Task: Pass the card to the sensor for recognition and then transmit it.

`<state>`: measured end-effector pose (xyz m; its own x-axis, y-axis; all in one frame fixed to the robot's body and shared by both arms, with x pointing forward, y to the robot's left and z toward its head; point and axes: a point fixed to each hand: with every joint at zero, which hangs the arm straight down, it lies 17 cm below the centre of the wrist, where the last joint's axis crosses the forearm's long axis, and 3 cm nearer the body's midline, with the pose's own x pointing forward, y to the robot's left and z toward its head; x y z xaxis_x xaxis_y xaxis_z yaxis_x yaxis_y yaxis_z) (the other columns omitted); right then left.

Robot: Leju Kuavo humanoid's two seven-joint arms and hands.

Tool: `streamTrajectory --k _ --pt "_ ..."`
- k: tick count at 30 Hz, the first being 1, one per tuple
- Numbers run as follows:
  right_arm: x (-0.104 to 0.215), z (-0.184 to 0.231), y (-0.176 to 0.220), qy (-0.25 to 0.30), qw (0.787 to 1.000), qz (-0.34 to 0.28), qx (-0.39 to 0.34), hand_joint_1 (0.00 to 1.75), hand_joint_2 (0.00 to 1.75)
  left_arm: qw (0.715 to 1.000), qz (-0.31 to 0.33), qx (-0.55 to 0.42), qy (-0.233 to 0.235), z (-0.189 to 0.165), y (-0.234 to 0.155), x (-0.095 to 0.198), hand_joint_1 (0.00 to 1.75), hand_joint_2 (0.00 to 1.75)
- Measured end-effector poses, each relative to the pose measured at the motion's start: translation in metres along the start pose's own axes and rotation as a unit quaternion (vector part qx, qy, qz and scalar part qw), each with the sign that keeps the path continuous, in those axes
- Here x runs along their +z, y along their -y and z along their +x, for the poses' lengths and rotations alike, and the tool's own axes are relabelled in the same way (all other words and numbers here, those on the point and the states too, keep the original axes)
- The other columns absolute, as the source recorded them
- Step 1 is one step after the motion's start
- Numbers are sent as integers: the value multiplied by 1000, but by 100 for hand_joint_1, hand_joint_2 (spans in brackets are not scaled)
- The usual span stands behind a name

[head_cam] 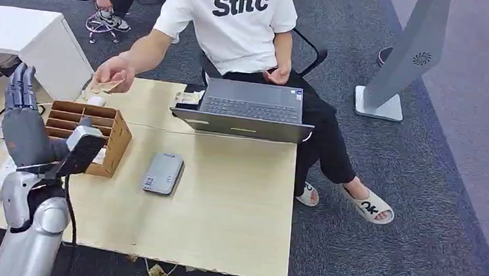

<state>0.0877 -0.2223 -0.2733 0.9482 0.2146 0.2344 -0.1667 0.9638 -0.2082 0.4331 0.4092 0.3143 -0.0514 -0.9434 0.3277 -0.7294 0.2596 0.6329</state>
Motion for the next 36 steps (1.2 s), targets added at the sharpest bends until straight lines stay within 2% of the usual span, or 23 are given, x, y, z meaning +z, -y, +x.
streamTrajectory --k 11,12,21,27,36 --pt "1 1 -4 4 1000 12 15 0 175 989 -18 -131 72 25 19 -28 0 175" --pt "1 2 -5 4 1000 15 17 0 175 986 -19 -145 78 27 22 -28 175 175" --pt "2 -1 -12 0 999 32 36 0 175 952 -18 -274 137 29 35 -29 175 175" --pt "2 -1 -12 -1 999 33 40 0 175 945 -54 -287 148 27 51 -24 175 175" --pt "2 -3 -13 -6 999 35 41 0 175 942 -93 -280 158 43 76 -7 175 175"
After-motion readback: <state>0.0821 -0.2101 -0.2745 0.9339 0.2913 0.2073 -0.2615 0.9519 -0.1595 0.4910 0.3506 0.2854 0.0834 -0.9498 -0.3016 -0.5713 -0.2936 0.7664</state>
